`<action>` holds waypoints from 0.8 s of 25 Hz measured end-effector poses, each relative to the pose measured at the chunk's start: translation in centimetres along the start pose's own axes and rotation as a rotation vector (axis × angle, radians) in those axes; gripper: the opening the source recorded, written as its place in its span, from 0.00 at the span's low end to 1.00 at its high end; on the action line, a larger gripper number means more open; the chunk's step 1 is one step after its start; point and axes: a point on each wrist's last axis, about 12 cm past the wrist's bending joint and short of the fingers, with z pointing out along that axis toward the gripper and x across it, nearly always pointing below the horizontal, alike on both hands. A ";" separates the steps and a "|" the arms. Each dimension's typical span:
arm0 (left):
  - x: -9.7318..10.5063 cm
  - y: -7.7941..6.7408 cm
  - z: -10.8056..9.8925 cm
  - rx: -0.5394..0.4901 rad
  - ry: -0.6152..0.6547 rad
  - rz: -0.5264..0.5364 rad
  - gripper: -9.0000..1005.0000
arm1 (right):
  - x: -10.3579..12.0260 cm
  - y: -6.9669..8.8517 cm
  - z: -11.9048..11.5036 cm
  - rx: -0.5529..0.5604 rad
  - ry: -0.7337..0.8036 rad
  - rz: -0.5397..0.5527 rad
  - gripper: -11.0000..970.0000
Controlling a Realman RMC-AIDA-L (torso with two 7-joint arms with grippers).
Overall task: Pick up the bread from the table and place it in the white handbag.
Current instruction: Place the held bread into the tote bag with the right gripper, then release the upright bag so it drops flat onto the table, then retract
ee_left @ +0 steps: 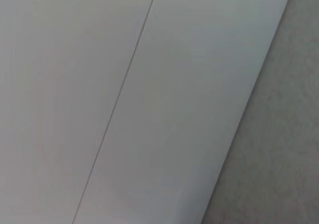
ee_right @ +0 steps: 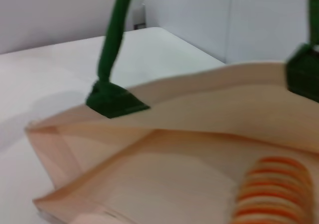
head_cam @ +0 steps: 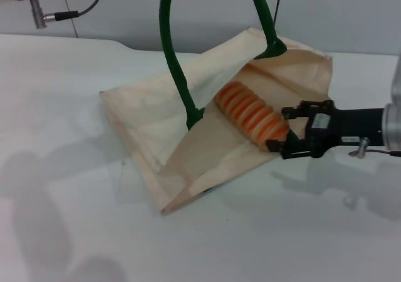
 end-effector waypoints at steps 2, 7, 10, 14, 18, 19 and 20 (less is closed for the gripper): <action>0.0 0.0 0.0 -0.001 0.000 0.000 0.09 | 0.4 -0.3 -0.6 0.018 0.003 0.009 0.92; 0.0 0.0 0.1 0.003 -0.001 -0.002 0.09 | 1.6 -1.6 -3.0 0.116 -0.019 0.057 0.92; 0.0 -0.1 0.1 0.005 0.001 -0.001 0.09 | 2.0 -2.3 -4.4 0.174 -0.046 0.076 0.92; 0.1 0.0 0.1 0.003 0.004 -0.001 0.09 | 1.9 -2.8 -6.0 0.219 -0.113 0.086 0.92; 0.2 0.0 0.1 0.000 0.005 -0.001 0.09 | 1.7 -3.2 -7.0 0.269 -0.180 0.099 0.92; 0.2 0.0 0.1 0.000 0.005 -0.002 0.09 | 1.7 -3.3 -7.2 0.289 -0.196 0.109 0.92; 0.1 0.0 0.2 0.002 0.005 -0.001 0.09 | 1.7 -3.4 -7.3 0.306 -0.208 0.119 0.92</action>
